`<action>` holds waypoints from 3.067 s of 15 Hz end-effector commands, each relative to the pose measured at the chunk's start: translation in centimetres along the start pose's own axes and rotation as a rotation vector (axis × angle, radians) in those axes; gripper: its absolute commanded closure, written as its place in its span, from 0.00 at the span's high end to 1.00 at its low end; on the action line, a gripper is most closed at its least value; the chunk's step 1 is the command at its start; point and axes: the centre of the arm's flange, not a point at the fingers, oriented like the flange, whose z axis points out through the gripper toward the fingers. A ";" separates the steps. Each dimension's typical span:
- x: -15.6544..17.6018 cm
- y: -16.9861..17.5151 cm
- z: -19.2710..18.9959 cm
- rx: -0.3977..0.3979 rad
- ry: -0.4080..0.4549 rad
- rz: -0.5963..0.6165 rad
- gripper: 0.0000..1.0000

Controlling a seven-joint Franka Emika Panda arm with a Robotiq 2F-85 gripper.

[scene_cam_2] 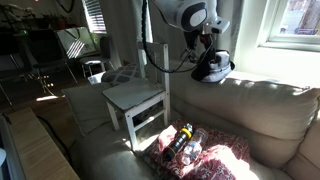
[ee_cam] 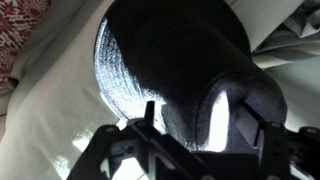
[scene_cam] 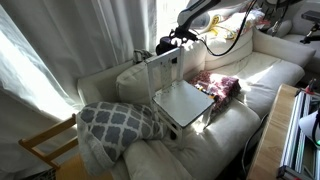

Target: Hang the black hat on the right side of the backrest of the white chair

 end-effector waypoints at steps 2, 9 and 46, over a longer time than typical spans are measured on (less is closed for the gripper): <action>2.3 -0.5 2.9 0.022 0.009 0.004 0.42; 4.1 1.2 0.9 0.000 -0.035 0.037 0.00; 10.4 7.8 -17.6 0.396 -0.419 -0.061 0.02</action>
